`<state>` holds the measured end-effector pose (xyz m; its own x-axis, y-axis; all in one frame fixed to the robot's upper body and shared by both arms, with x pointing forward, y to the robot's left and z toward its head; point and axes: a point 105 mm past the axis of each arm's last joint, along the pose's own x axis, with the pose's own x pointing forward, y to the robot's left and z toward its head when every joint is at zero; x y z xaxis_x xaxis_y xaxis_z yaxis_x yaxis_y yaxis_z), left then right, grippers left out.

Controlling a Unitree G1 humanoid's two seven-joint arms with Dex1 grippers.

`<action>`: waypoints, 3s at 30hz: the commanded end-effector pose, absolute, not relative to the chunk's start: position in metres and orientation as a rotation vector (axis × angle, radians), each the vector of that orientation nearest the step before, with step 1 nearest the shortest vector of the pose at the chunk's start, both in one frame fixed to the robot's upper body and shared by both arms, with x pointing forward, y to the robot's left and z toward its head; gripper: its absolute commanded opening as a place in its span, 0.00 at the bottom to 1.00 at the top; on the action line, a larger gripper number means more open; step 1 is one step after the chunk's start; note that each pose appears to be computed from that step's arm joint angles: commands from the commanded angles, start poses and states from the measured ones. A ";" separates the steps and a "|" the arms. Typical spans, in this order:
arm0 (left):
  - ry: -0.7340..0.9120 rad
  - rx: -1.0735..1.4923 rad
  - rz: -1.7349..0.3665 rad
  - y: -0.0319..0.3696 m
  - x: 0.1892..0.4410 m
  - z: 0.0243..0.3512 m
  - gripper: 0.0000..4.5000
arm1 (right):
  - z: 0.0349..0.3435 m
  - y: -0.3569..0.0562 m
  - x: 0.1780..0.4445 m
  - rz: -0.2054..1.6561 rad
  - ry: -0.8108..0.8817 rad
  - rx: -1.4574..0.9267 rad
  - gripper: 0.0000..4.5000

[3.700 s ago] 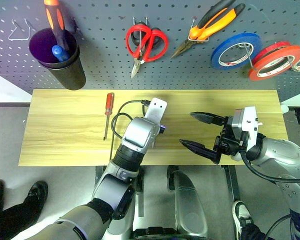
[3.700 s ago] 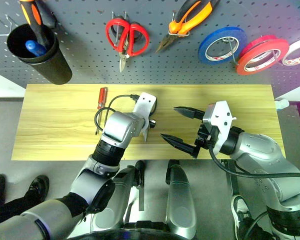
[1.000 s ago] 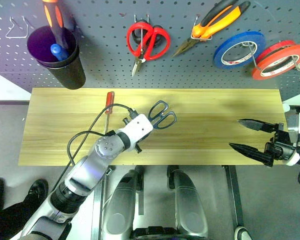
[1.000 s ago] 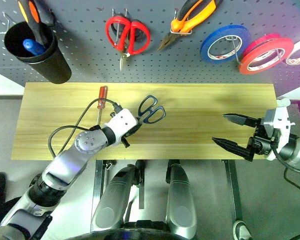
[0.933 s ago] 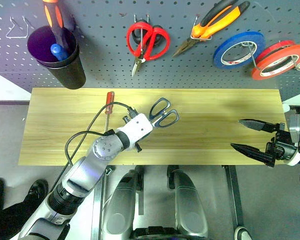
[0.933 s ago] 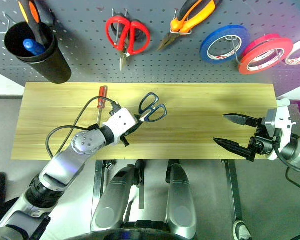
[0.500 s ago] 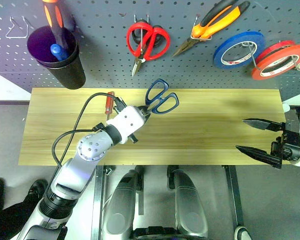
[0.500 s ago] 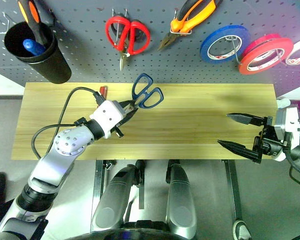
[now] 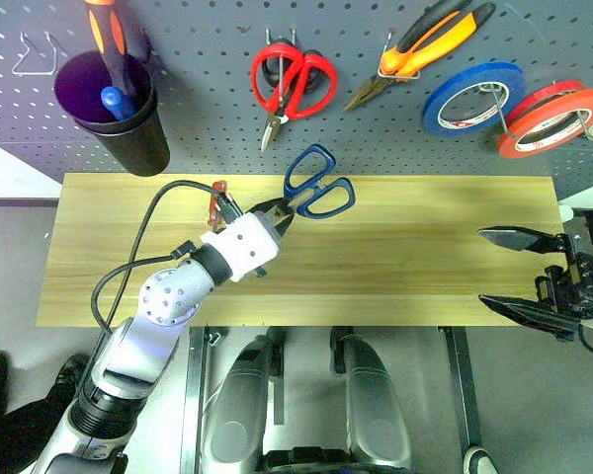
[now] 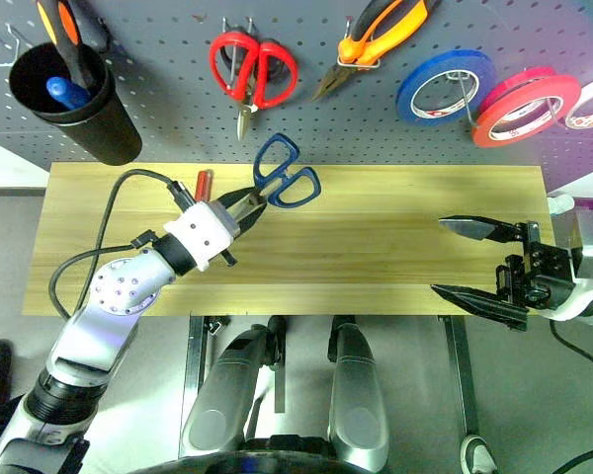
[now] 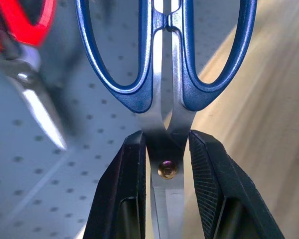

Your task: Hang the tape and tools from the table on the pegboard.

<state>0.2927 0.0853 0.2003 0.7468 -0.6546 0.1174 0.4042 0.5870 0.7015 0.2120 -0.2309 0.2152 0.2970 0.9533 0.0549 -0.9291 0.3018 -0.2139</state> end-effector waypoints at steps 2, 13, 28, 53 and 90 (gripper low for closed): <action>-0.553 0.738 -0.562 0.087 0.277 0.230 0.20 | 0.218 -0.234 0.208 1.260 -0.222 -0.184 1.00; -0.671 0.817 -0.585 0.076 0.266 0.240 0.20 | 0.218 -0.234 0.217 1.232 -0.242 -0.192 1.00; -0.719 0.863 -0.467 0.083 0.271 0.256 0.20 | 0.212 -0.236 0.221 1.216 -0.228 -0.191 1.00; -0.721 0.867 -0.324 0.092 0.265 0.262 0.20 | 0.201 -0.242 0.238 1.228 -0.201 -0.208 1.00; -0.511 0.599 -0.372 0.096 0.323 0.237 0.36 | 0.205 -0.232 0.243 1.207 -0.200 -0.216 1.00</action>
